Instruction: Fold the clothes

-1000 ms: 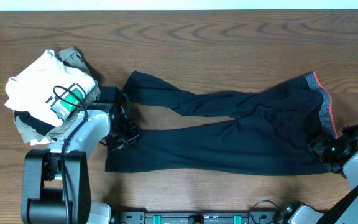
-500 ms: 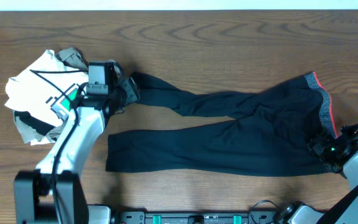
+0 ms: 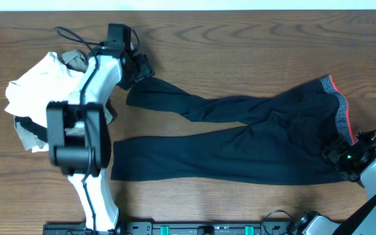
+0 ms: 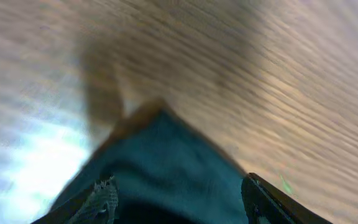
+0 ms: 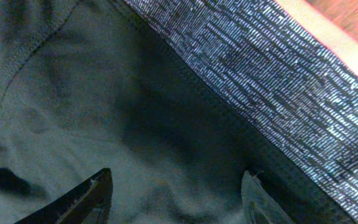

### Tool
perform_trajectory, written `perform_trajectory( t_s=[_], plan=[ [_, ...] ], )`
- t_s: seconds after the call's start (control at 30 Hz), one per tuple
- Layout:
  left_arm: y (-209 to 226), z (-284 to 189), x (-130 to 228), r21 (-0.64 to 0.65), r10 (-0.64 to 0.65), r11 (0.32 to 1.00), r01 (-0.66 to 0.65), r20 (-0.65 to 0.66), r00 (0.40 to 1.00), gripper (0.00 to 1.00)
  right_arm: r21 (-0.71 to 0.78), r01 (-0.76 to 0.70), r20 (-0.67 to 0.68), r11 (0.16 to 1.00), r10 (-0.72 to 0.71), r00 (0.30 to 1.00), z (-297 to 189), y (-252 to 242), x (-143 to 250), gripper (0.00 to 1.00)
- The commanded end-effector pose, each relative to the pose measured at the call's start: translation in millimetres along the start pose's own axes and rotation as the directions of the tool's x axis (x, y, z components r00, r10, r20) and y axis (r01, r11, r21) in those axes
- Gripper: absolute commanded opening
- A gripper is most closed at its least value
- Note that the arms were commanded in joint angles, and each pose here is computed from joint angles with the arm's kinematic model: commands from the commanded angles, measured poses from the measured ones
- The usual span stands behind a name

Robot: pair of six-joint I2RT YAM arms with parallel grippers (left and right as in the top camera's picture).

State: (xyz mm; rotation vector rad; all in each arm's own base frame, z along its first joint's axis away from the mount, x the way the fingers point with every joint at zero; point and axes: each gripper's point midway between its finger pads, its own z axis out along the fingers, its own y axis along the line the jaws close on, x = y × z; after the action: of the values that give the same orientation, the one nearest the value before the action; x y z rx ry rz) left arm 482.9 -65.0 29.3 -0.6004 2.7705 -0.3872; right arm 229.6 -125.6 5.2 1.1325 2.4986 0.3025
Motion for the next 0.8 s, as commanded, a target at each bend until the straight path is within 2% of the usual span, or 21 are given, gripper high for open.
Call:
perform_trajectory(
  t_s=[0.0,0.2,0.23,0.27,0.3,0.4,0.43,0.63,0.77],
  plan=[
    [8.1,20.7,0.3,-0.027,0.007,1.0,-0.008,-0.027,1.0,0.66,-0.007,0.01,-0.024,1.0,-0.01,1.0,2.4,0.4,6.8,0.65],
    [17.7,44.0,9.1,-0.048,-0.001,0.999,-0.002,-0.065,0.998,0.65,-0.007,0.011,-0.024,1.0,-0.011,1.0,2.4,0.5,6.9,0.65],
    [18.9,45.9,10.6,-0.051,-0.002,0.999,-0.001,-0.071,0.997,0.58,-0.007,0.011,-0.025,1.0,-0.011,1.0,2.4,0.5,7.0,0.65],
    [19.0,46.0,11.4,-0.052,-0.002,0.999,-0.002,-0.074,0.997,0.42,-0.007,0.01,-0.025,1.0,-0.011,1.0,2.4,0.5,7.0,0.65],
    [19.0,46.1,12.4,-0.053,0.0,0.999,-0.004,-0.077,0.997,0.33,-0.007,0.011,-0.025,1.0,-0.011,1.0,2.4,0.5,7.0,0.65],
    [18.4,44.2,14.0,-0.053,0.005,0.999,-0.01,-0.084,0.996,0.09,-0.007,0.011,-0.024,1.0,-0.011,1.0,2.4,0.5,6.8,0.65],
    [18.7,43.6,14.6,-0.054,0.004,0.998,-0.009,-0.087,0.996,0.06,-0.007,0.011,-0.024,1.0,-0.011,1.0,2.4,0.5,6.9,0.65],
    [17.3,33.3,15.7,-0.061,0.042,0.997,-0.049,-0.108,0.993,0.06,-0.007,0.01,-0.027,1.0,-0.01,1.0,2.4,0.4,7.4,0.65],
    [4.9,2.3,3.9,-0.052,0.072,0.996,-0.076,-0.088,0.994,0.06,-0.007,0.01,-0.026,1.0,-0.01,1.0,2.4,0.3,7.3,0.65]
  ],
)
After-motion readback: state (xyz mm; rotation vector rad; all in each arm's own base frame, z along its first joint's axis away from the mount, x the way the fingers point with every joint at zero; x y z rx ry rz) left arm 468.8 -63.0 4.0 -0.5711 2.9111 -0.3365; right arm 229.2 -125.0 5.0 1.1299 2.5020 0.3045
